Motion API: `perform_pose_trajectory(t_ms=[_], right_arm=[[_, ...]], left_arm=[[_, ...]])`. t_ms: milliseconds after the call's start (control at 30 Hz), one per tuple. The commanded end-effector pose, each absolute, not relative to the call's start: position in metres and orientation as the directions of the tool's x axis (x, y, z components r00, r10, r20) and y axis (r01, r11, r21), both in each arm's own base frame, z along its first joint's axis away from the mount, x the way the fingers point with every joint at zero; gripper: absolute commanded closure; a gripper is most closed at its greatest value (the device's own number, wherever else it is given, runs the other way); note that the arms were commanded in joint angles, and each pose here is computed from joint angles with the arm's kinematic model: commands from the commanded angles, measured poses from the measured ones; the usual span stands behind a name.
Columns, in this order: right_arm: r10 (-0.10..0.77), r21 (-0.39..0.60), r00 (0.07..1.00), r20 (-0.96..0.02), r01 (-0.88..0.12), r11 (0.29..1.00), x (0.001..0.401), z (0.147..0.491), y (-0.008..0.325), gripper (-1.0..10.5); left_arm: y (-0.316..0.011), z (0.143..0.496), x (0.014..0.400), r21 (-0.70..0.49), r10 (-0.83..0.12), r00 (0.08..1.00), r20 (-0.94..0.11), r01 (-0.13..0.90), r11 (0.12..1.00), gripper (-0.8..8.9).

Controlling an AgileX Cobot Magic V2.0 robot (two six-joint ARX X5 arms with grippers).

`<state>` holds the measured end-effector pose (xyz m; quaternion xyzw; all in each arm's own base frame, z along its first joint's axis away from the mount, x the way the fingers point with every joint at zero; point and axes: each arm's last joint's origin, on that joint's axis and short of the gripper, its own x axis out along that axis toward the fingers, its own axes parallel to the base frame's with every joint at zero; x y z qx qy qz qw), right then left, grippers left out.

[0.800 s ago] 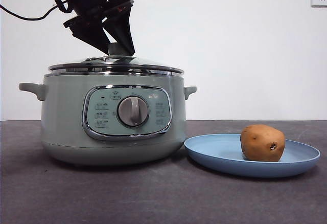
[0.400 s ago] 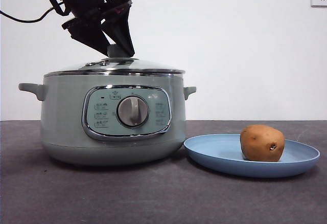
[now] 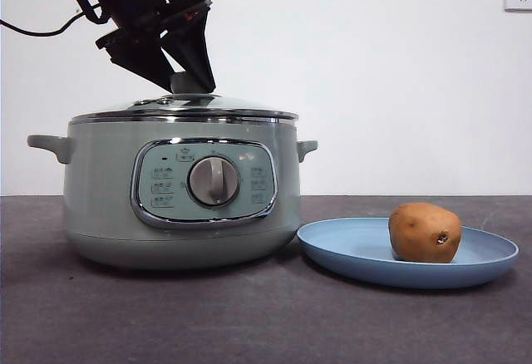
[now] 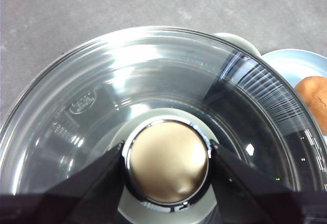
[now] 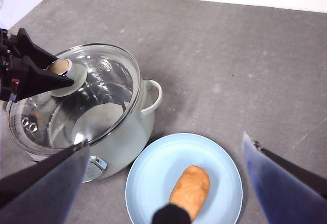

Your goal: Take the potato out from the steamer,put the potato on the plate,close the lid

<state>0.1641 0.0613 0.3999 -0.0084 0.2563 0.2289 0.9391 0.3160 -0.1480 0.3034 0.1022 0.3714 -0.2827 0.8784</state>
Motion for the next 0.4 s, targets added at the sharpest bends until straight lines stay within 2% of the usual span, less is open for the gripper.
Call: perform_pose_trajectory(t_ms=[33,400], right_arm=[[0.424,0.105,0.768,-0.481,-0.429,0.897,0.1643,0.4003,0.0614,4.5],[0.424,0.105,0.767,-0.481,-0.43,0.897,0.1643,0.4003,0.0614,4.5]], left_arm=[[-0.1451,0.2817,0.3148,-0.039,-0.346,0.5,-0.794,0.526,0.849,8.22],[-0.1446,0.2809,0.3138,-0.037,-0.337,0.492,-0.802,0.523,0.851,8.22]])
